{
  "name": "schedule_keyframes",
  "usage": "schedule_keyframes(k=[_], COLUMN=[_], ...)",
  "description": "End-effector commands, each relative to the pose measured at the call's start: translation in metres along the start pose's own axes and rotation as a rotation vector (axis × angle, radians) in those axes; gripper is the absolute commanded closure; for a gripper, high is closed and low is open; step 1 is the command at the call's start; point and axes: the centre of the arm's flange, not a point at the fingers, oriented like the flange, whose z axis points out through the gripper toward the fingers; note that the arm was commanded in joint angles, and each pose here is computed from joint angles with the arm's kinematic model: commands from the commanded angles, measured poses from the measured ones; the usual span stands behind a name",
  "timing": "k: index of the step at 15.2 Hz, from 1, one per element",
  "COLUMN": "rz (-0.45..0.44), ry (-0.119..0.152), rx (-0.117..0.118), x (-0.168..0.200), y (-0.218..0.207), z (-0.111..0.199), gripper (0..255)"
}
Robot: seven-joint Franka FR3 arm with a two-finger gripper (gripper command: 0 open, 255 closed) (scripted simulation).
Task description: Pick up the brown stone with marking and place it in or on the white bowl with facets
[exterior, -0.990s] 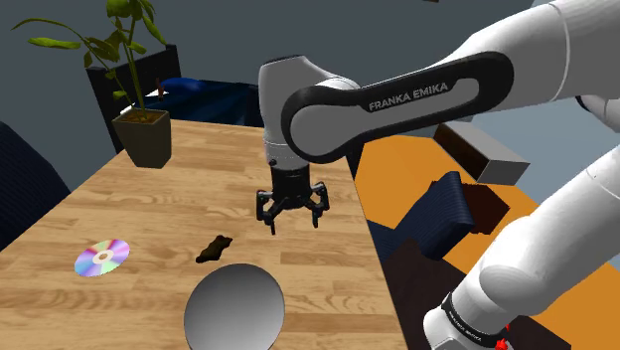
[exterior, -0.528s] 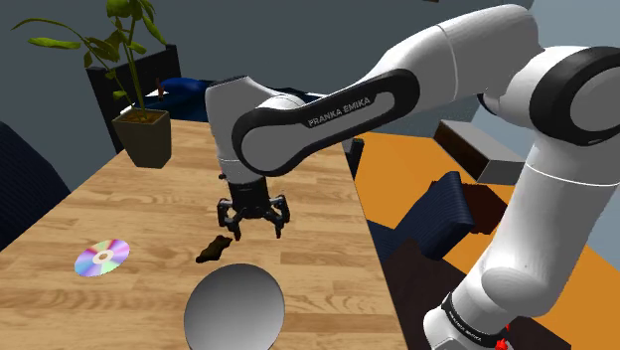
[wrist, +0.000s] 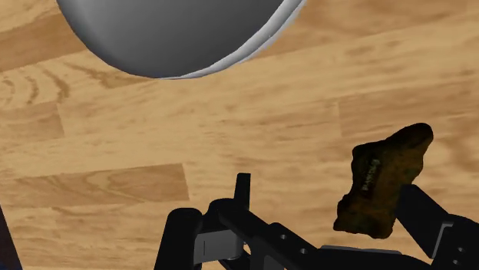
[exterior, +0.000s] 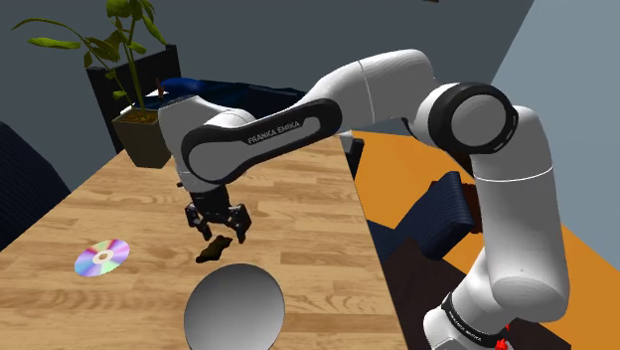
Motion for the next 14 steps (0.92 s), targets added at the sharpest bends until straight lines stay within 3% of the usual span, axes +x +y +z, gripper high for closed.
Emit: schedule_keyframes(k=[1,9,14], rz=[0.059,0.063,0.063], ry=[0.006,0.006,0.006], rx=[-0.011,-0.012,-0.012], x=[0.005,0.005,0.005], y=[-0.028,-0.029,-0.029], z=[0.013,0.054,0.054], gripper=[0,0,0])
